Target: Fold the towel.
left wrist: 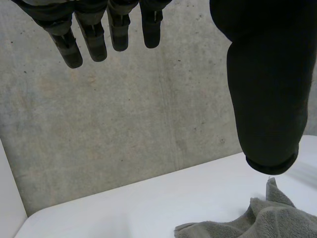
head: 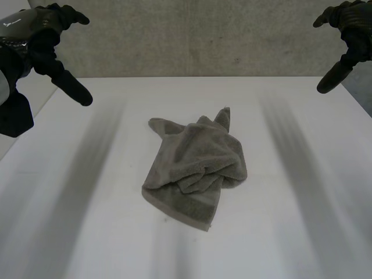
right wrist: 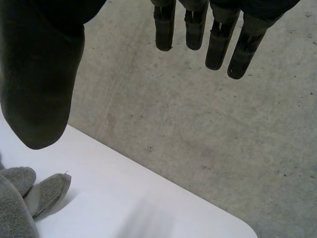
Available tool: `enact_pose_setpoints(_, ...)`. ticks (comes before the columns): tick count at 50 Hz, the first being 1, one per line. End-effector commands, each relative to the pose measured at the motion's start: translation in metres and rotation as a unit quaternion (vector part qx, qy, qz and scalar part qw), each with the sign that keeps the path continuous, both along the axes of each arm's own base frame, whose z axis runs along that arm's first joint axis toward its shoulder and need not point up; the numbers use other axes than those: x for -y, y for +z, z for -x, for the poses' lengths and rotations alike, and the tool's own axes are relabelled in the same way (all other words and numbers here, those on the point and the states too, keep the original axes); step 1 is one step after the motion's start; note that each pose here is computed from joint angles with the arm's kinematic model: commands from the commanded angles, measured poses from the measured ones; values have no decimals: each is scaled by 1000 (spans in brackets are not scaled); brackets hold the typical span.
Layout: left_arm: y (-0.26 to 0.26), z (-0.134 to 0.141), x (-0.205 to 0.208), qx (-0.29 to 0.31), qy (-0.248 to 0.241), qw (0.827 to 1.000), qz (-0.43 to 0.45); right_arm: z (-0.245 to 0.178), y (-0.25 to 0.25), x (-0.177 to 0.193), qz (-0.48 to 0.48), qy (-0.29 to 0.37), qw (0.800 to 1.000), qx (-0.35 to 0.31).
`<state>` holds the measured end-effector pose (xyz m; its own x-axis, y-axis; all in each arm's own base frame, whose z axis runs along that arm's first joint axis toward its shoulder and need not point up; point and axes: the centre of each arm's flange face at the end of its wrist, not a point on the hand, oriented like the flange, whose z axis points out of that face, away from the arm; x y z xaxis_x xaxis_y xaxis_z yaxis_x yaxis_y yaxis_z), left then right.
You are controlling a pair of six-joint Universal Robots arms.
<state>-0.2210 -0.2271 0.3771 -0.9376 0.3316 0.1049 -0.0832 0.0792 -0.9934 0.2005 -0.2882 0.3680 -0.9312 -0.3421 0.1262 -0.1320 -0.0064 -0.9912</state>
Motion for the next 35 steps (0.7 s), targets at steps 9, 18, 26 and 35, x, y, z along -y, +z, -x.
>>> enact_pose_setpoints(9, 0, 2, 2, -1, -4, 1000, 0, -4, -8, 1, -5, 21, 999, -24)
enact_pose_setpoints(18, -7, 5, 5, -1, -7, 1000, -4, -4, -11, 3, -8, 21, 999, -24)
enact_pose_setpoints(26, -56, 41, 19, 13, -56, 997, -43, -14, -37, 9, -33, 67, 995, -73)
enact_pose_setpoints(35, -132, 96, 45, 30, -104, 991, -72, -25, -91, 15, -55, 132, 969, -201)
